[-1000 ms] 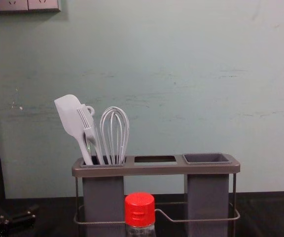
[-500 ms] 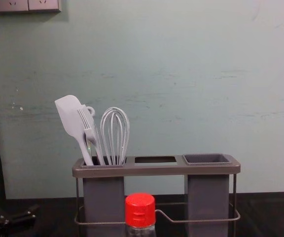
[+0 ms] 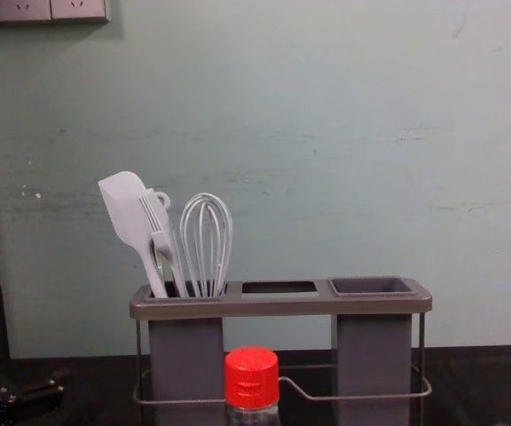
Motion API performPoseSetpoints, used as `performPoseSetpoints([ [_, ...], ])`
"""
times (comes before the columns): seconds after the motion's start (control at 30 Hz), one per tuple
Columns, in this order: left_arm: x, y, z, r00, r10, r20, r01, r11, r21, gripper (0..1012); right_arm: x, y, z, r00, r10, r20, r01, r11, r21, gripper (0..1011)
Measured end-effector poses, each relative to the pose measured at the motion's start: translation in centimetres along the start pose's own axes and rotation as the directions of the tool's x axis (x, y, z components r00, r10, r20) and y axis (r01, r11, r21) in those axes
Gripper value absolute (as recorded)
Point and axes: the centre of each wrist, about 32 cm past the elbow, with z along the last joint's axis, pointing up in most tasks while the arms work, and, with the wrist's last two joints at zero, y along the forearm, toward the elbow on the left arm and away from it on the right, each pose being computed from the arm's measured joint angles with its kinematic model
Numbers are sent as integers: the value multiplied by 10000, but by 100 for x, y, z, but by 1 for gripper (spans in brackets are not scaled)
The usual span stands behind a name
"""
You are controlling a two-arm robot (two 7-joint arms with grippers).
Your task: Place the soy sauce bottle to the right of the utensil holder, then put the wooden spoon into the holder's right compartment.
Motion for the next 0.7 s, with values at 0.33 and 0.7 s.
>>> performPoseSetpoints([
  [0.33, 0, 0, 0, 10000, -1, -1, 1, 10000, -1, 1000, -346, -75, 139, 9930, 1000, -625, -962, 9935, 602, 1002],
  [0.7, 0, 0, 0, 10000, 0, 0, 0, 10000, 0, 1000, -607, -26, 253, 9603, 2334, -1531, -2127, 9671, 1397, 1002],
])
